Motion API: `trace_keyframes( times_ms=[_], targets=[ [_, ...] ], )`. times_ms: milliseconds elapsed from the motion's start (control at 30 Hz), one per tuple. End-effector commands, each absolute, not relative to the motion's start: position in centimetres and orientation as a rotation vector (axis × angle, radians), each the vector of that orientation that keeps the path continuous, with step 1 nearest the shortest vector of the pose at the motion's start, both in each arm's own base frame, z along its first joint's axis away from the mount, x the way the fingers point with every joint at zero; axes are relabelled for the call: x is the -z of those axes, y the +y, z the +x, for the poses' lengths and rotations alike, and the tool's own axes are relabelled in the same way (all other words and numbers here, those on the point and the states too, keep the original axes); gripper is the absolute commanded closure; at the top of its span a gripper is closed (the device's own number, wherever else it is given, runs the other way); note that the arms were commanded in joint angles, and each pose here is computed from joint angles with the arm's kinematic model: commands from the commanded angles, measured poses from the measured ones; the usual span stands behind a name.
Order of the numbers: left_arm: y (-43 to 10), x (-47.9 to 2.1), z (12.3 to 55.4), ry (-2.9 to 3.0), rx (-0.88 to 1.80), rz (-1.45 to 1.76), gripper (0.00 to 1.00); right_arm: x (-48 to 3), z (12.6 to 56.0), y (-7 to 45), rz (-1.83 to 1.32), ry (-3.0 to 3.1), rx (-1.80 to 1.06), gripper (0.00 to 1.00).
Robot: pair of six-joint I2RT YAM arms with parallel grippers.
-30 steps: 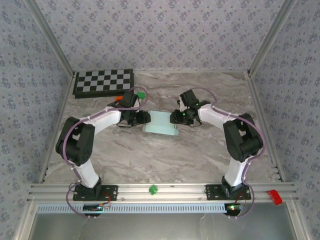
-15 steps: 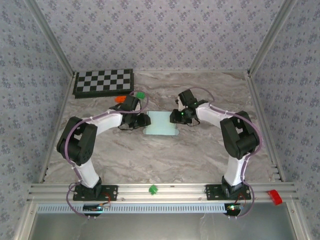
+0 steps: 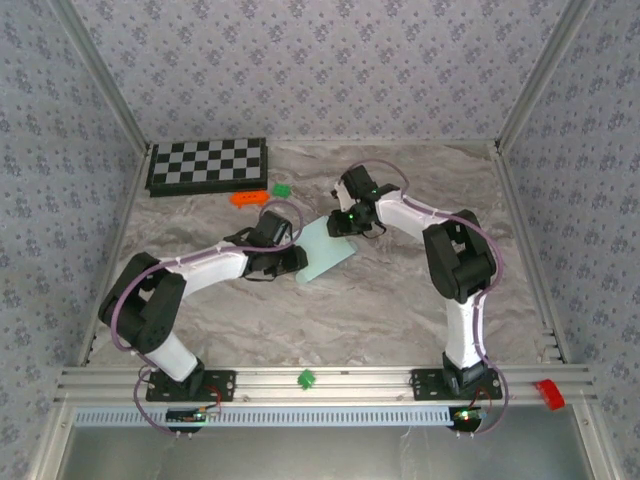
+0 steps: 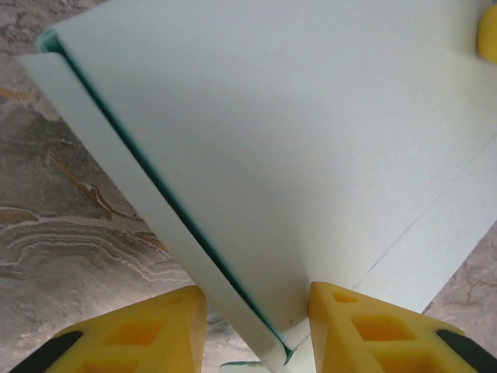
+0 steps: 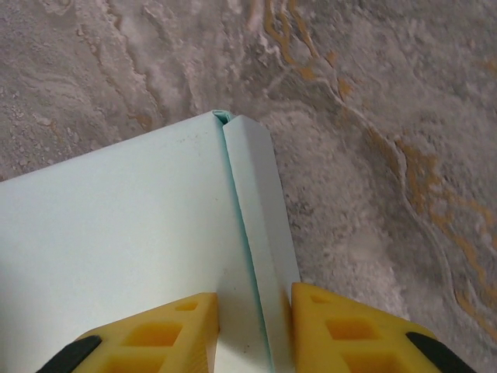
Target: Fold the paper box
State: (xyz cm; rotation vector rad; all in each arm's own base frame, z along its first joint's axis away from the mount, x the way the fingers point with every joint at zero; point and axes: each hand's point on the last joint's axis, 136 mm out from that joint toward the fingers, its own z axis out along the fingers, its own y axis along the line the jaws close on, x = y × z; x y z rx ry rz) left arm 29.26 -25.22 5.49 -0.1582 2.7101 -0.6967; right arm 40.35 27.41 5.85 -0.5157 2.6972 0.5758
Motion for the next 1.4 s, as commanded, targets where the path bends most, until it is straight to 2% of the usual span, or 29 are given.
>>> trace_keyframes(
  times_ms=[0, 200, 333, 667, 800, 900, 1100, 1367],
  targets=[
    [-26.1, -4.6, 27.7, 2.744, 0.713, -0.164, 0.61, -2.0, 38.3, 27.3, -0.669, 2.810, -0.490, 0.70],
    [-27.6, -5.4, 27.2, 2.740, 0.727, -0.109, 0.60, -2.9, 39.3, 27.6, -0.713, 2.804, -0.424, 0.69],
    [-27.3, -6.6, 27.4, 2.719, 0.694, -0.081, 0.57, -5.3, 40.8, 27.1, -0.653, 2.760, -0.419, 0.61],
    [-24.1, -11.3, 28.7, 2.601, 0.463, 0.014, 0.36, -12.0, 42.1, 22.8, -0.349, 2.661, -0.515, 0.52],
    [-22.6, -12.9, 30.0, 2.546, 0.339, 0.092, 0.27, -12.8, 40.9, 20.3, -0.217, 2.630, -0.537, 0.51],
    [-21.8, -13.3, 31.7, 2.539, 0.315, 0.140, 0.26, -12.8, 39.3, 18.8, -0.133, 2.605, -0.562, 0.51],
    [-22.4, -13.3, 35.2, 2.510, 0.410, 0.335, 0.24, -11.5, 35.0, 16.5, 0.009, 2.587, -0.576, 0.50],
    [-25.0, -11.6, 37.2, 2.479, 0.608, 0.522, 0.22, -9.2, 30.7, 17.3, 0.108, 2.552, -0.747, 0.50]
  ],
)
